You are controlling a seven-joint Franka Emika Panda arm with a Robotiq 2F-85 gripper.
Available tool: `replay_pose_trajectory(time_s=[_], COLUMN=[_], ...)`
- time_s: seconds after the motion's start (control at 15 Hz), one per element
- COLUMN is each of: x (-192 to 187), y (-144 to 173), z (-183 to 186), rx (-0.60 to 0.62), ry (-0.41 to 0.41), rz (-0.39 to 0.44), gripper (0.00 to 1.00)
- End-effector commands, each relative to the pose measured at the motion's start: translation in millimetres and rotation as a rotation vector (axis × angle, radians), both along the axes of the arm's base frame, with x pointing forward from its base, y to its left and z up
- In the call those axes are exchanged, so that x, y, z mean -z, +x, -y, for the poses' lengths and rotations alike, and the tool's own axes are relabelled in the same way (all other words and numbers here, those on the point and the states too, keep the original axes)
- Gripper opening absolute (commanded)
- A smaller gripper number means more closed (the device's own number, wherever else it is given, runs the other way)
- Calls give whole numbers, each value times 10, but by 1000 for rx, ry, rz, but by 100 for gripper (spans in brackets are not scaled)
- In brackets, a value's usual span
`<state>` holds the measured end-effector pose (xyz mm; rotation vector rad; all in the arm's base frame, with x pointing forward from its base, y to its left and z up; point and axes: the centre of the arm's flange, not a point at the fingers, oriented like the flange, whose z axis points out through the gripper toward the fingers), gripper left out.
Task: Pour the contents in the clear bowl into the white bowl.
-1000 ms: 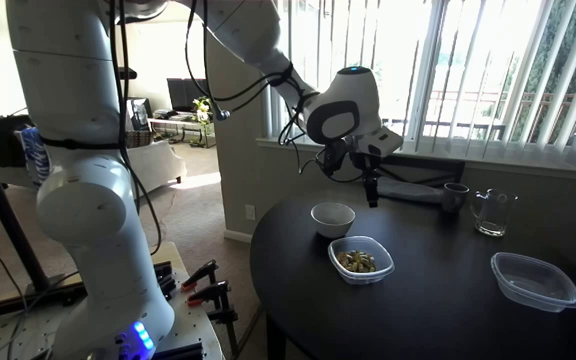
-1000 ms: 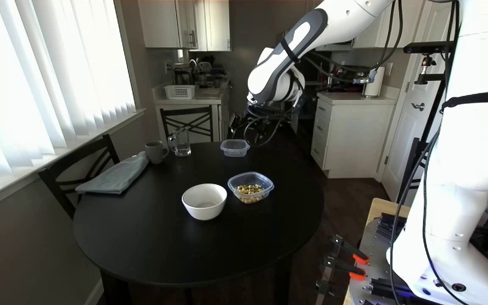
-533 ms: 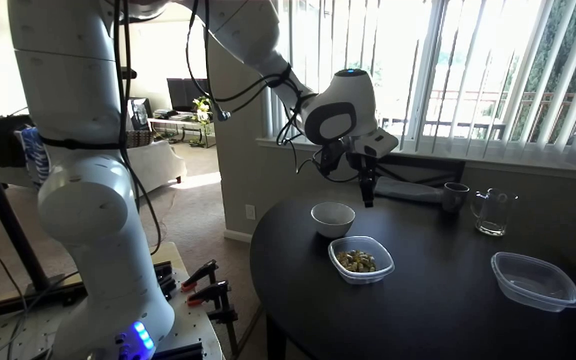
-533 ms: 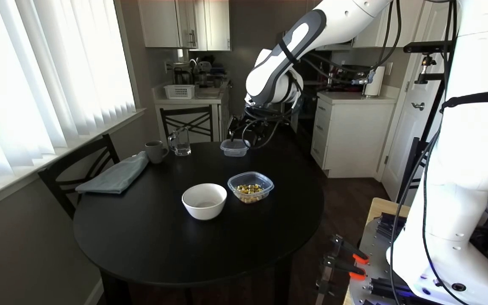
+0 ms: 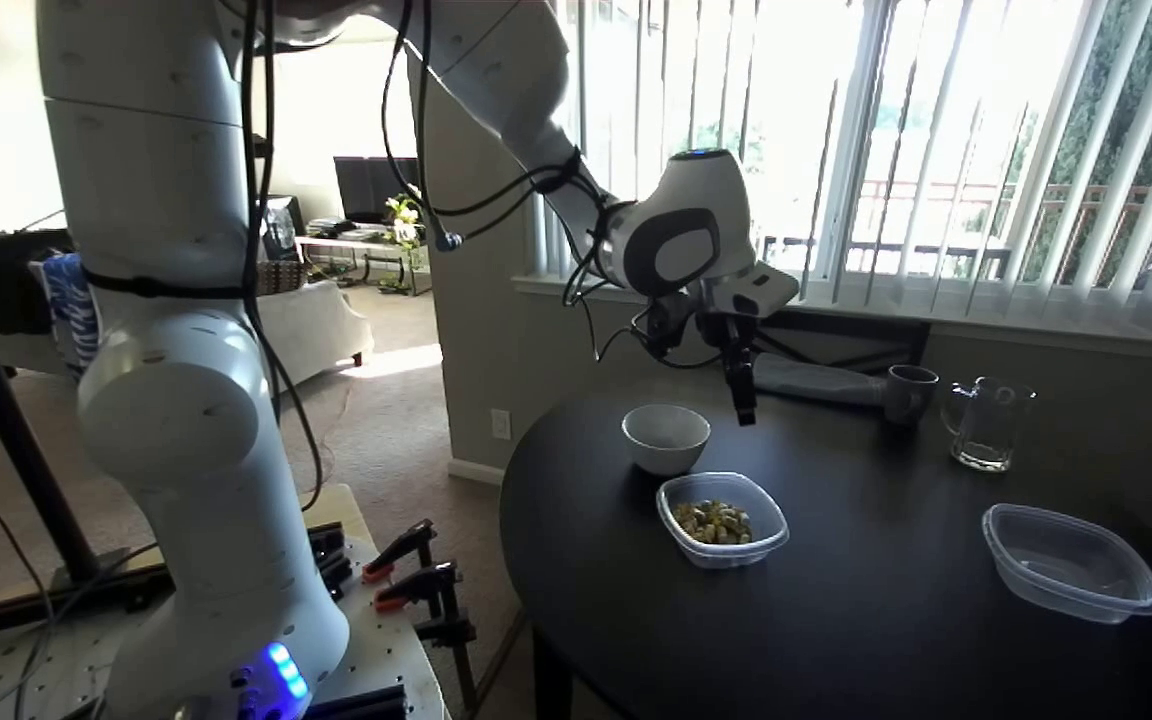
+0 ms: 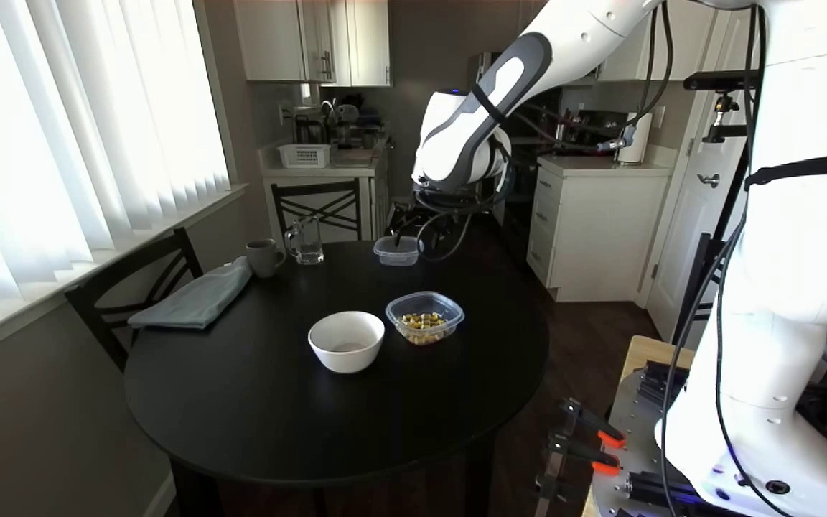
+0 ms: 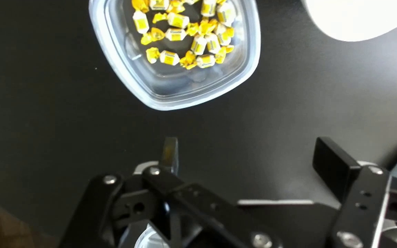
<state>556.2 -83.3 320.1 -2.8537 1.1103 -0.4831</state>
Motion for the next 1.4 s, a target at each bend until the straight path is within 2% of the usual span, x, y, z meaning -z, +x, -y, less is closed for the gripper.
replay_pose_trajectory(time_s=[0.0,0.2,0.53,0.67,0.93,1.33], x=[400,695,894,930,1008,1272], y=[376,598,775,798,810,789], z=[-53,-35,-109,-101,-117,-309], rx=[41,48,28,32,-9,-159], ry=[-155,-220,-216,-194,-121,31], rz=[-104,-206,-392,-458,-529,-565], gripper=[100,100,100,100,100,100])
